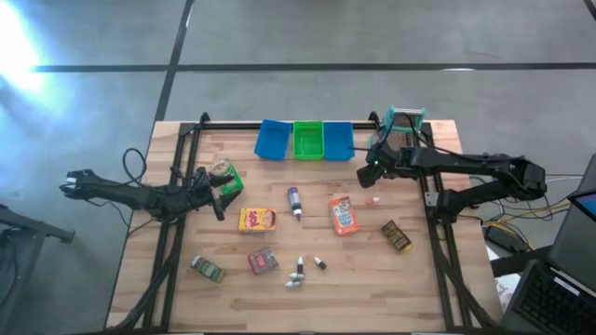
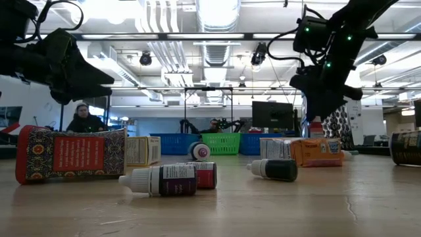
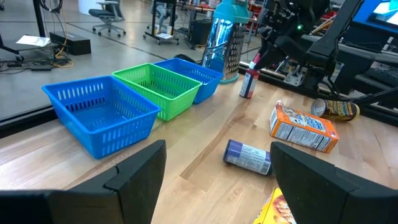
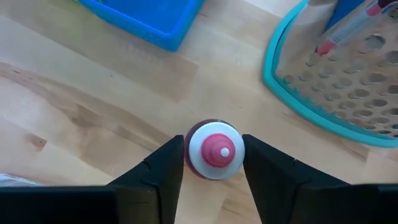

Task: Pick & Place Kitchen Items
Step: Put the large pink food coloring bottle into the right blue bin

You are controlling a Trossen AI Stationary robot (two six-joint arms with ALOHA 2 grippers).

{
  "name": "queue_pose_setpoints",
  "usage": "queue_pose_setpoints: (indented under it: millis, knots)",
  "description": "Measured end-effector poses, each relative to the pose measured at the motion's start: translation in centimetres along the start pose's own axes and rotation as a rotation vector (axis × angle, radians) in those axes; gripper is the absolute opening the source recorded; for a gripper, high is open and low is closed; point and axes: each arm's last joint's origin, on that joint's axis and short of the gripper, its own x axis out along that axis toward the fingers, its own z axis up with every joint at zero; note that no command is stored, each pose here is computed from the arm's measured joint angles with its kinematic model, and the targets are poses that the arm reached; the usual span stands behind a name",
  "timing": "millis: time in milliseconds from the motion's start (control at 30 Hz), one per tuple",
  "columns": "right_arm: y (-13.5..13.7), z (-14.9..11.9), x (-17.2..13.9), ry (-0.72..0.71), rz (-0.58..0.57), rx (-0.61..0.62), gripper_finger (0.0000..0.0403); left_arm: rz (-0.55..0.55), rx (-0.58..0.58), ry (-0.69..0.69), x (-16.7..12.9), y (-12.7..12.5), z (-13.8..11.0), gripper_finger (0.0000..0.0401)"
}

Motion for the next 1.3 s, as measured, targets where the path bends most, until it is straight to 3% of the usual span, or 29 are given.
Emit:
queue_pose_setpoints:
  millis: [267, 600, 833, 1100, 1300]
  knots:
    - [-0.09, -0.11, 0.21, -0.004, 0.001, 0.002, 0.0126, 0.000, 0.000, 0.000, 0.00, 0.00, 0.00, 0.0294]
    - [-0.09, -0.10, 0.21, -0.005, 0.001, -0.001, 0.0140, 0.000, 0.000, 0.000, 0.00, 0.00, 0.00, 0.0294]
    - [-0.09, -0.09, 0.22, -0.005, 0.001, -0.001, 0.0119, 0.000, 0.000, 0.000, 0.00, 0.00, 0.00, 0.0294]
    - [-0.09, -0.10, 0.23, -0.004, 0.001, -0.002, 0.0135, 0.000, 0.000, 0.000, 0.00, 0.00, 0.00, 0.0294]
    - [-0.09, -0.10, 0.23, -0.004, 0.001, -0.002, 0.0120, 0.000, 0.000, 0.000, 0.00, 0.00, 0.00, 0.0294]
